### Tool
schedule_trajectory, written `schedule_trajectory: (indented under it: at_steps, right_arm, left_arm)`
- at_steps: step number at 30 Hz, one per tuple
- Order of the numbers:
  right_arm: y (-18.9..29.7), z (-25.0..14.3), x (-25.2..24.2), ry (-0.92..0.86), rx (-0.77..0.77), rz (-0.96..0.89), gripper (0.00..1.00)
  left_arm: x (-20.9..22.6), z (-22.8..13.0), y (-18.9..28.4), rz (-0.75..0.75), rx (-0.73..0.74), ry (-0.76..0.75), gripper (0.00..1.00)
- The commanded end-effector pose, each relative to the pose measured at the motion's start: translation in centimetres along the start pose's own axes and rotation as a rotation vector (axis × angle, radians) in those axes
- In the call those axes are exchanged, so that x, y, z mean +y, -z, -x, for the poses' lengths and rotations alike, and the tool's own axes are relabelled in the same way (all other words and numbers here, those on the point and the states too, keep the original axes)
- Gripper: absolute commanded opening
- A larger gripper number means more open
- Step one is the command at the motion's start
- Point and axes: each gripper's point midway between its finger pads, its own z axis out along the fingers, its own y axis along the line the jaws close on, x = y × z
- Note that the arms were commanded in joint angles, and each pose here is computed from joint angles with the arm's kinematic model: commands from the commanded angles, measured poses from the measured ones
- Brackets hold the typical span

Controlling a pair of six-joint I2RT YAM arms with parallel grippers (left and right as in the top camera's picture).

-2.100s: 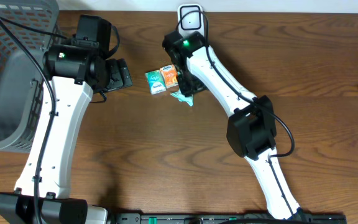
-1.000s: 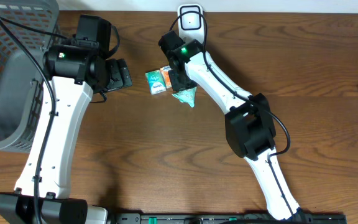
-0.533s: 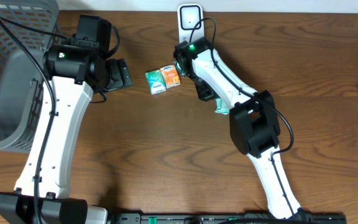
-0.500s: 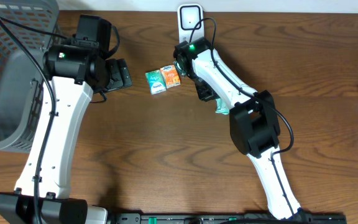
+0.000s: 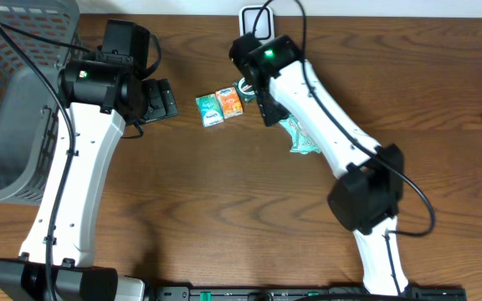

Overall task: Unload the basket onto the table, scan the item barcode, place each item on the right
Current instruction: 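Pull the wipes packet right, away from the tissue packets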

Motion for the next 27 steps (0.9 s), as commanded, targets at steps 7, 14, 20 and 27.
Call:
schedule_trajectory:
  at_steps: [7,14,20,27]
  right_arm:
    - [3.7,0.6,-1.3,-0.062,-0.092,0.069,0.99]
    - [3.7,1.6,0.1,-0.081,-0.118,0.134,0.99]
    - [1.6,0.3,3.1,0.081,-0.068,0.21,0.99]
    - [-5.3,-2.1,4.7,0.146,-0.011,0.118,0.99]
  left_arm:
    - [0.3,0.3,0.5,0.008,-0.017,-0.005,0.98]
    - [0.3,0.3,0.5,0.008,-0.017,-0.005,0.98]
    - [0.3,0.3,0.5,0.008,-0.017,-0.005,0.98]
    - [0.3,0.3,0.5,0.008,-0.017,-0.005,0.97]
